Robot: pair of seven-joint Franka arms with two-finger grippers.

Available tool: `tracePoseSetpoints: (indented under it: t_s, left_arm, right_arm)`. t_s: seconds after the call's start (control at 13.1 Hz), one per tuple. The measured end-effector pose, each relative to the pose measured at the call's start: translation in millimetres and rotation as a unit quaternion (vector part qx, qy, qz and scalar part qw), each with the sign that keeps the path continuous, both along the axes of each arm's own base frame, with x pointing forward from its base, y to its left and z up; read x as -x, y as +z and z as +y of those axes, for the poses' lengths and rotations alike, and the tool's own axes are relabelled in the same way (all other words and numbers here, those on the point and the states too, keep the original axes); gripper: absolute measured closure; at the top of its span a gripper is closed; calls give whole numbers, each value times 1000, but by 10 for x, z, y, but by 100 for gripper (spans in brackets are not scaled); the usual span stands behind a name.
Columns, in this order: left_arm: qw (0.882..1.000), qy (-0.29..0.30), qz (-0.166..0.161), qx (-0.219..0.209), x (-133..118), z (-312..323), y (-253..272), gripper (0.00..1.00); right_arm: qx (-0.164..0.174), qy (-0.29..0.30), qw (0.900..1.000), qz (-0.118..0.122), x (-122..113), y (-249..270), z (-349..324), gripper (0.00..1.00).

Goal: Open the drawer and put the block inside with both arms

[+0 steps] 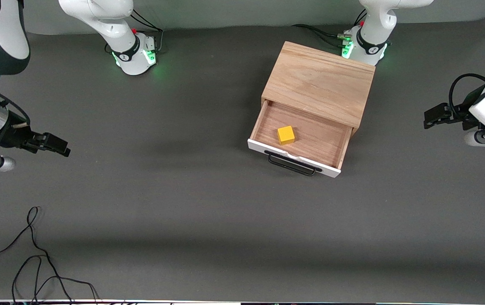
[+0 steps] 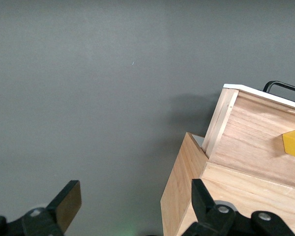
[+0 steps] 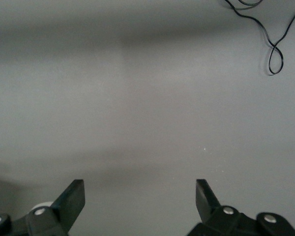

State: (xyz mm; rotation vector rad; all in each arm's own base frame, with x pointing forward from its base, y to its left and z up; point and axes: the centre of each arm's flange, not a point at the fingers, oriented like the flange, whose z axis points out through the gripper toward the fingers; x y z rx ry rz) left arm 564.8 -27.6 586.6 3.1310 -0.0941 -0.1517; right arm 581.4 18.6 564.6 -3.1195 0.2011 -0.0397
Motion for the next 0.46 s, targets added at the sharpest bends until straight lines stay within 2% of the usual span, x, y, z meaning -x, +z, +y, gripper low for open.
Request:
tracePoseSetpoints:
  t_s: [0.46]
  left_arm:
    - [1000, 0, 1, 0, 1, -5, -8, 0]
  right_arm:
    - [2, 24, 1000, -3, 62, 29, -12, 0]
